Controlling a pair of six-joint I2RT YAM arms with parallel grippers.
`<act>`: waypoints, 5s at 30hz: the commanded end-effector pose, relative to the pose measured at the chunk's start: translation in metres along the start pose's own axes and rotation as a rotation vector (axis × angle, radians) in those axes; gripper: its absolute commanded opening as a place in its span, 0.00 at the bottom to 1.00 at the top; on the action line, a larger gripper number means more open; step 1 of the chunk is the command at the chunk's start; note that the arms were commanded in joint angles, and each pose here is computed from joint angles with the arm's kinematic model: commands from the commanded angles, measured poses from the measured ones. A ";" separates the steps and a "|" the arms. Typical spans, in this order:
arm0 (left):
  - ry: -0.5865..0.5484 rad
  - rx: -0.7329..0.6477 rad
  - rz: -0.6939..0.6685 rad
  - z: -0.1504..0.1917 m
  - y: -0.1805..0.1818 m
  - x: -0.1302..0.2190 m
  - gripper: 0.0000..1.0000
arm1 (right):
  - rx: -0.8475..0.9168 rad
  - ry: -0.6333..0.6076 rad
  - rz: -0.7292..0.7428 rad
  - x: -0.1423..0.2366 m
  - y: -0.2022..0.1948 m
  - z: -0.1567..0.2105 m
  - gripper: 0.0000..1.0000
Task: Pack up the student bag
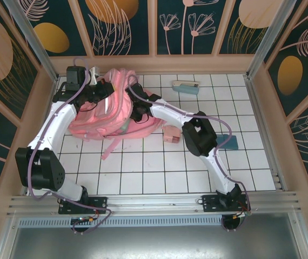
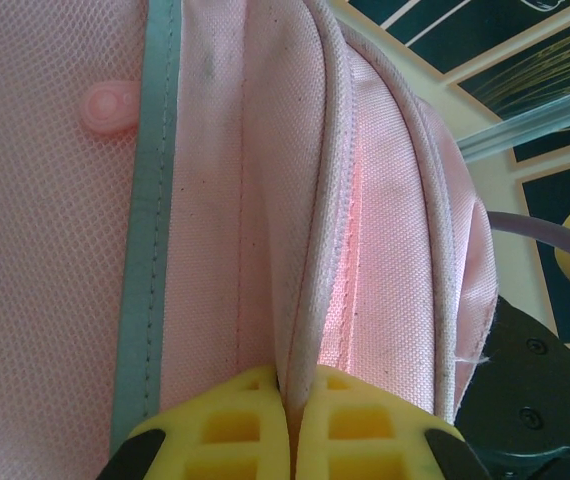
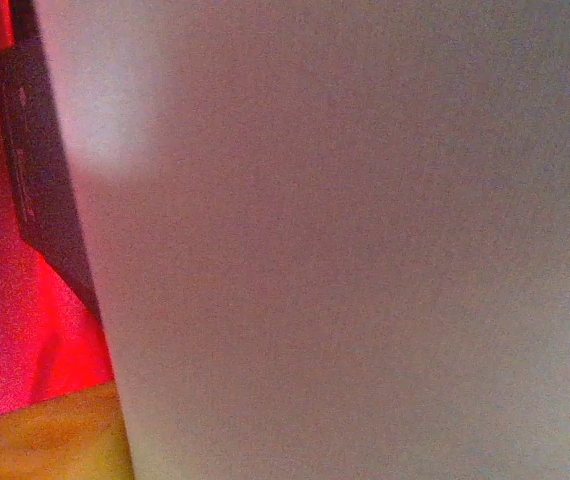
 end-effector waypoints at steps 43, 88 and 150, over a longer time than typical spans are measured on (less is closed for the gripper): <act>0.036 -0.108 0.153 0.008 -0.023 0.002 0.00 | -0.055 -0.058 0.508 0.164 -0.186 0.072 0.98; 0.072 -0.103 0.328 0.007 -0.057 0.014 0.00 | 0.090 -0.169 0.179 0.130 -0.047 -0.025 0.76; 0.138 -0.086 0.358 0.017 -0.052 0.006 0.00 | -0.090 -0.313 0.045 0.010 -0.014 -0.098 0.84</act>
Point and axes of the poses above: each hand's point on the last joint's axis, 136 mm out from that joint toward the fingers, its own x axis back along the fingers, its own y axis along the line the jaws close on, z = x × y, the point moved 3 cm from there along x, back along the fingers, and after that the axes turned 3 degrees about x, right-handed, at the moved point
